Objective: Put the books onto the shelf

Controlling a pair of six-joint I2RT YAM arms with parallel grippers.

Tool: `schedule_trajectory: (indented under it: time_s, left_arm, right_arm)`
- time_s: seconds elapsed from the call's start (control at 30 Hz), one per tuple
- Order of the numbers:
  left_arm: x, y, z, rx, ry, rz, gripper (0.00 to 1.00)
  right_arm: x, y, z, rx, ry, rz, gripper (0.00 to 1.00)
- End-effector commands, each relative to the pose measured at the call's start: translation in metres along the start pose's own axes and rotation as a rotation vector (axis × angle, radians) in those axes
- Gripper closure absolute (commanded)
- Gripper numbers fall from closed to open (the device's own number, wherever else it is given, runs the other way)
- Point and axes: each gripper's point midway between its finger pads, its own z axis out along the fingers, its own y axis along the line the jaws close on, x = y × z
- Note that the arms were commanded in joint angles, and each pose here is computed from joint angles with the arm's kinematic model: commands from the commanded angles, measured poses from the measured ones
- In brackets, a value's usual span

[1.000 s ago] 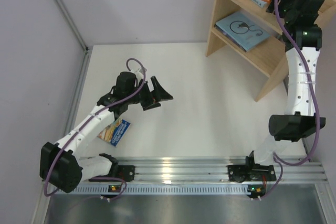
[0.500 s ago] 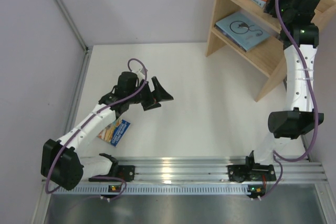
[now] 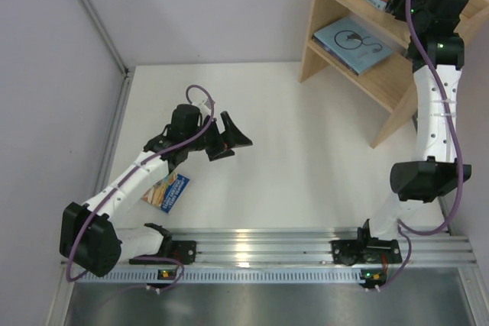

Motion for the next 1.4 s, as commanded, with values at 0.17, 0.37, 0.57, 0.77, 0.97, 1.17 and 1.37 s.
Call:
schedule_trajectory:
  time_s: [0.17, 0.37, 0.57, 0.77, 0.97, 1.17, 1.37]
  left_arm:
    - [-0.01, -0.018, -0.002, 0.055, -0.034, 0.047, 0.05]
    - [-0.008, -0.016, -0.002, 0.054, -0.031, 0.045, 0.06]
    - [-0.008, -0.018, -0.003, 0.057, -0.036, 0.056, 0.05]
    - [-0.008, -0.019, -0.004, 0.059, -0.04, 0.054, 0.05]
    - [-0.007, -0.021, -0.006, 0.065, -0.04, 0.056, 0.05]
    - [-0.004, -0.019, -0.007, 0.063, -0.04, 0.055, 0.05]
    - [-0.004, -0.022, -0.01, 0.07, -0.046, 0.058, 0.05]
  right_arm:
    - [-0.014, 0.008, 0.006, -0.047, -0.06, 0.058, 0.55]
    - [-0.006, 0.012, 0.01, -0.048, -0.045, 0.092, 0.56]
    - [-0.006, 0.023, 0.009, -0.07, -0.052, 0.113, 0.55]
    - [-0.007, 0.032, 0.008, -0.09, -0.05, 0.135, 0.55]
    - [-0.005, 0.045, 0.008, -0.106, -0.051, 0.173, 0.57]
    - [-0.006, 0.049, 0.007, -0.104, -0.056, 0.205, 0.58]
    - [-0.005, 0.05, 0.003, -0.104, -0.053, 0.219, 0.59]
